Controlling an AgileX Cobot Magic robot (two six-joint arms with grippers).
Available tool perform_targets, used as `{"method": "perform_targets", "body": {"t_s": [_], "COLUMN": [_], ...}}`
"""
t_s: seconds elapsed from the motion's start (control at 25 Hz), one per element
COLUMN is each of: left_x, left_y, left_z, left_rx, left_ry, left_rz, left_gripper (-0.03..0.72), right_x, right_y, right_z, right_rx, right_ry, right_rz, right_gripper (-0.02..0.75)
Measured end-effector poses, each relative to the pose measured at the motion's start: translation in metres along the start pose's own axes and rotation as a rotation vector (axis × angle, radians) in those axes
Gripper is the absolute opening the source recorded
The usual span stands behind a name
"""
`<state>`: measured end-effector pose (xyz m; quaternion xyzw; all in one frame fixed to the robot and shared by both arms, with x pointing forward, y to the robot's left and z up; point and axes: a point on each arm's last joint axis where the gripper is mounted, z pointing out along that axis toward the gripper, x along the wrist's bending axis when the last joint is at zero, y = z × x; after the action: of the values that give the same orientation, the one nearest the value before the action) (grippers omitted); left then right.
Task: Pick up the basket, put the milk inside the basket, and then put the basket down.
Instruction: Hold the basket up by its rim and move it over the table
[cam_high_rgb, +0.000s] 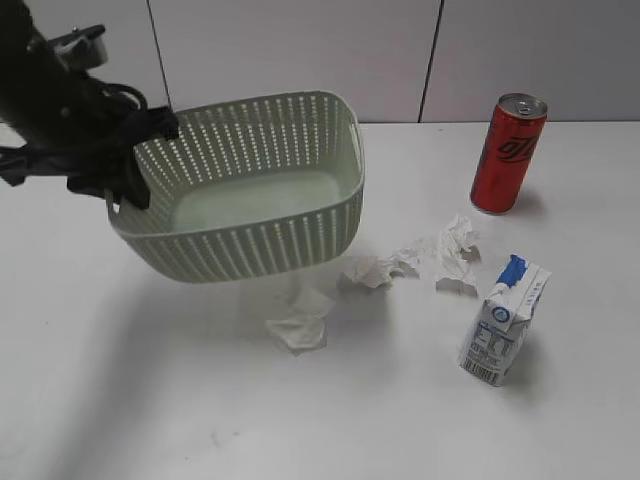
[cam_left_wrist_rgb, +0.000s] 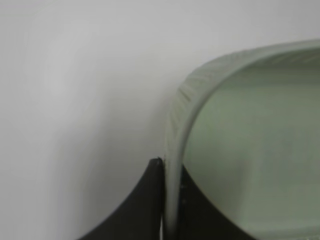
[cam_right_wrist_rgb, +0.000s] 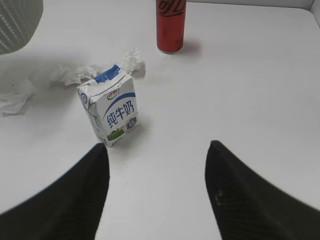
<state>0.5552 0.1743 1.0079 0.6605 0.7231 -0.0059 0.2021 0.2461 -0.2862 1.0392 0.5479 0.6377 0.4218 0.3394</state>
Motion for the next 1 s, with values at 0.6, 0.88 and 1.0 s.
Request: {"method": "perform_targets", "body": {"t_s": [0.6, 0.88, 1.0], "left_x": [0.013, 0.016, 0.017], "left_y": [-0.025, -0.023, -0.022], "left_z": [0.003, 0.003, 0.002], "left_rx": [-0.037, -0.049, -0.060], "left_ry": [0.039, 0.070, 0.083], "left_rz": [0.050, 0.094, 0.114], "left_gripper": [-0.002, -0.002, -0.002], "right_x": [-0.009, -0.016, -0.014], "right_y": [0.073, 0.079, 0.065], "right_z": [0.055, 0.140, 0.175], "right_rx": [0.356, 0.692, 0.826], "right_ry": [-0.040, -0.046, -0.012], "right_rz": [0.333, 0.439, 0.525], "right_gripper": [0.483, 0.483, 0.508]}}
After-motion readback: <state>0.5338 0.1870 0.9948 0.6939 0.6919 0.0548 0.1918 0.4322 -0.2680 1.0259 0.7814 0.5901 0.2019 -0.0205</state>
